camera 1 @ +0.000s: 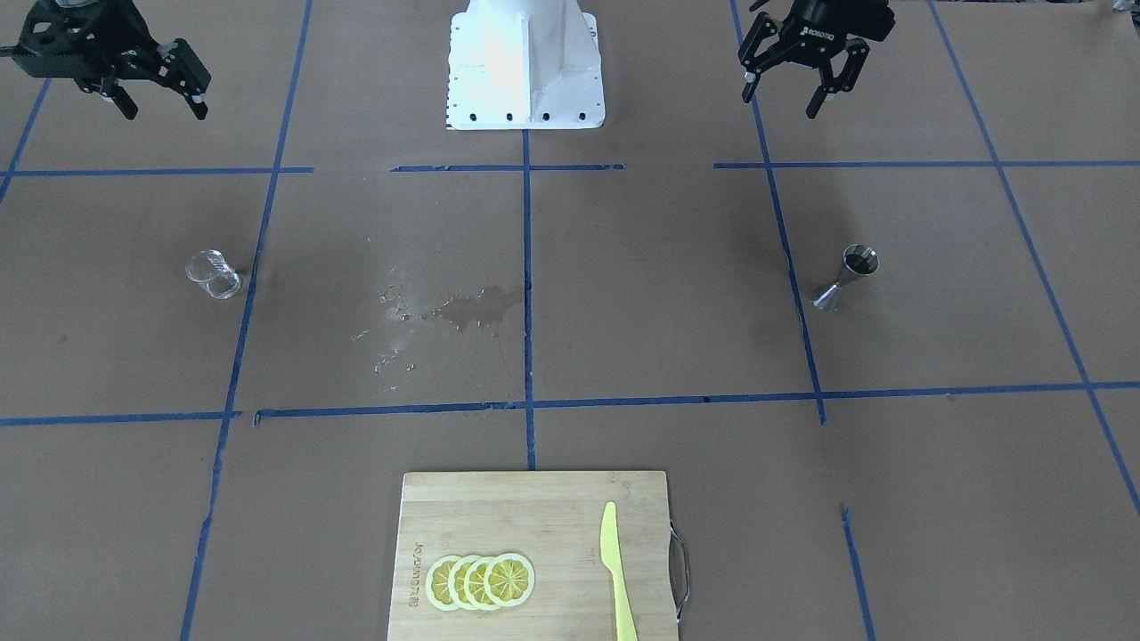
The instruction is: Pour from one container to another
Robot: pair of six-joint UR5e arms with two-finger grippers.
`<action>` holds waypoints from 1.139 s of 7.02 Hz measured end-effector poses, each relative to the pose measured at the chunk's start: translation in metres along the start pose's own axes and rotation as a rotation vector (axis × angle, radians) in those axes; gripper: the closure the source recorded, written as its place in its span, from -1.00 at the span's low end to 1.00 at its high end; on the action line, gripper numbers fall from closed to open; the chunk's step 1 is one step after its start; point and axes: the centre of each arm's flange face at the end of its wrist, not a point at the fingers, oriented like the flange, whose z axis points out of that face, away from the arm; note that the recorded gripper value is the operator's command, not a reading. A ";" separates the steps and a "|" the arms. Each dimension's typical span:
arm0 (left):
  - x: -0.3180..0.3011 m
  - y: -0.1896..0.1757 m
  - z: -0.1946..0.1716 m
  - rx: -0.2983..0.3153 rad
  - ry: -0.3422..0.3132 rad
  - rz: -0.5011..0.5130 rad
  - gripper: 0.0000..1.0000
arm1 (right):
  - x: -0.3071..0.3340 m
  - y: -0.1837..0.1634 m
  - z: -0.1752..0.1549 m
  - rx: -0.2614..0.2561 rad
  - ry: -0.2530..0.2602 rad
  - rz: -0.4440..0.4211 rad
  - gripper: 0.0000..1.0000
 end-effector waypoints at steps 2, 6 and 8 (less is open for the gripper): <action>-0.011 -0.038 -0.018 -0.012 -0.024 0.082 -1.00 | 0.029 -0.029 -0.028 0.008 0.016 -0.068 -1.00; -0.045 -0.172 -0.038 -0.042 -0.193 0.283 -1.00 | 0.088 -0.149 -0.076 -0.014 0.201 -0.240 -1.00; -0.111 -0.237 -0.035 -0.149 -0.230 0.345 -1.00 | 0.136 -0.190 -0.084 -0.062 0.198 -0.264 -1.00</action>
